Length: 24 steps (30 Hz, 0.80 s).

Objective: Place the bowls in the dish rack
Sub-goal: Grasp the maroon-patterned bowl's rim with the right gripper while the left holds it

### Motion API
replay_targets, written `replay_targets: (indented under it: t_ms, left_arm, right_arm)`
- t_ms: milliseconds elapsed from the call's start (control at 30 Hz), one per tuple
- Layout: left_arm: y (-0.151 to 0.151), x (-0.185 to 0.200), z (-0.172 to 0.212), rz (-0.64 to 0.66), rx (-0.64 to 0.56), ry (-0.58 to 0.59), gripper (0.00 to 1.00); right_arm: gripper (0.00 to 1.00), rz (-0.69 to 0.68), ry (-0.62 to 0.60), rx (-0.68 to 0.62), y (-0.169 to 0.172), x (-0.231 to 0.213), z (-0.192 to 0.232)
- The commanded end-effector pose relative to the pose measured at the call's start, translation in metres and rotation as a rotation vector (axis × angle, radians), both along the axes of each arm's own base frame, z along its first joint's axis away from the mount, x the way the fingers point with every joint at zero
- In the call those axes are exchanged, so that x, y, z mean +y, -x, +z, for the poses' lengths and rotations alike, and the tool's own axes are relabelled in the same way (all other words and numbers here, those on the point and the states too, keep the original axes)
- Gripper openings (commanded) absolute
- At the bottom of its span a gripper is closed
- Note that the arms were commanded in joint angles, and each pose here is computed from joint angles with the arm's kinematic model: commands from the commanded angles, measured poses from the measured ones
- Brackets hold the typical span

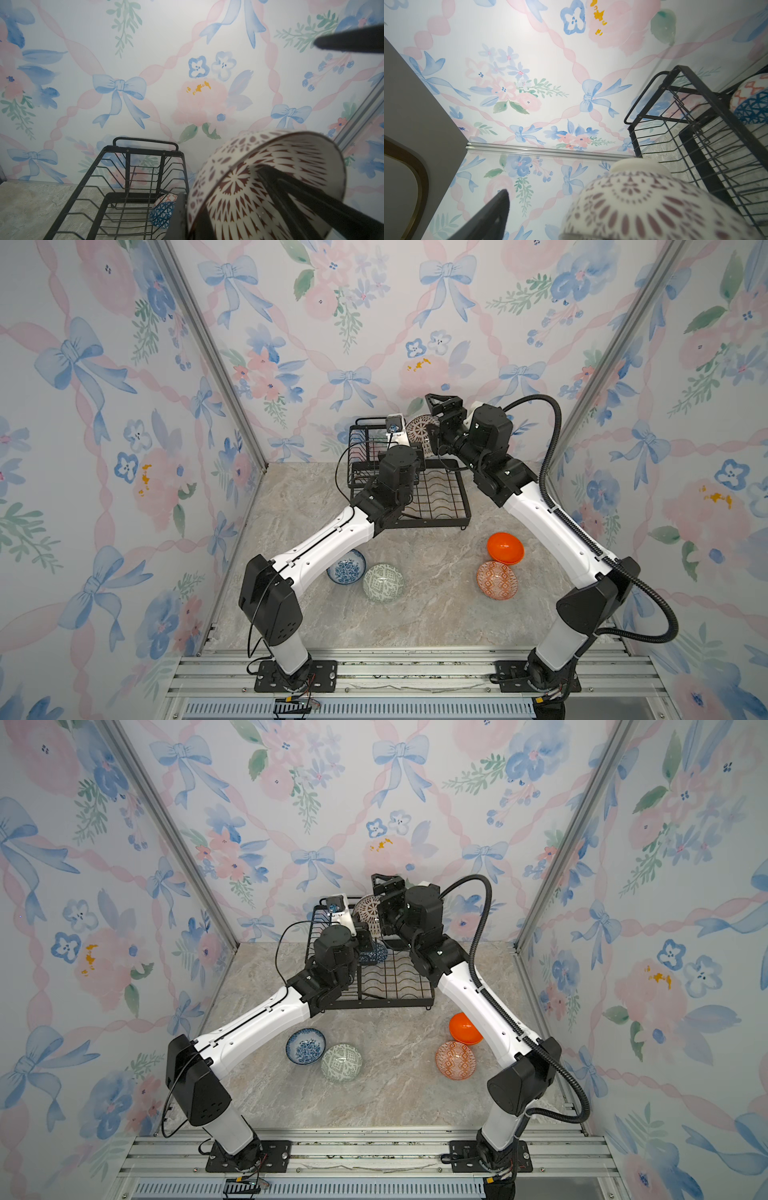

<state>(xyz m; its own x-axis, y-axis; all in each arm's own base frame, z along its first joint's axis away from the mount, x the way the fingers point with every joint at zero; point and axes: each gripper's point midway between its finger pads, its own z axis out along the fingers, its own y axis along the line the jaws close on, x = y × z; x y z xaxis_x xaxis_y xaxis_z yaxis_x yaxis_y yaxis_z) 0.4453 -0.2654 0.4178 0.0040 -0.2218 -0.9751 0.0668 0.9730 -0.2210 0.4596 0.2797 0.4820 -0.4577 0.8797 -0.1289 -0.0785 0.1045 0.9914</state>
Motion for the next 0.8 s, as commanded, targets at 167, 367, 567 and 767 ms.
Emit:
replay_targets:
  t_ms: [167, 367, 567, 767]
  left_arm:
    - [0.004, 0.004, 0.017, 0.029, -0.062, 0.027, 0.0]
    - [0.007, 0.003, 0.018, 0.036, -0.068, 0.011, 0.0]
    - [0.009, 0.007, 0.016, 0.054, -0.063, 0.014, 0.0]
    - [0.009, 0.009, 0.015, 0.064, -0.062, 0.008, 0.0]
  right_arm:
    - [0.66, -0.038, -0.077, 0.026, -0.01, -0.012, -0.004]
    - [0.48, -0.038, -0.08, 0.035, -0.01, -0.011, -0.005]
    - [0.3, -0.021, -0.105, 0.058, -0.008, -0.007, -0.009]
    - [0.16, -0.02, -0.111, 0.066, -0.005, -0.008, -0.012]
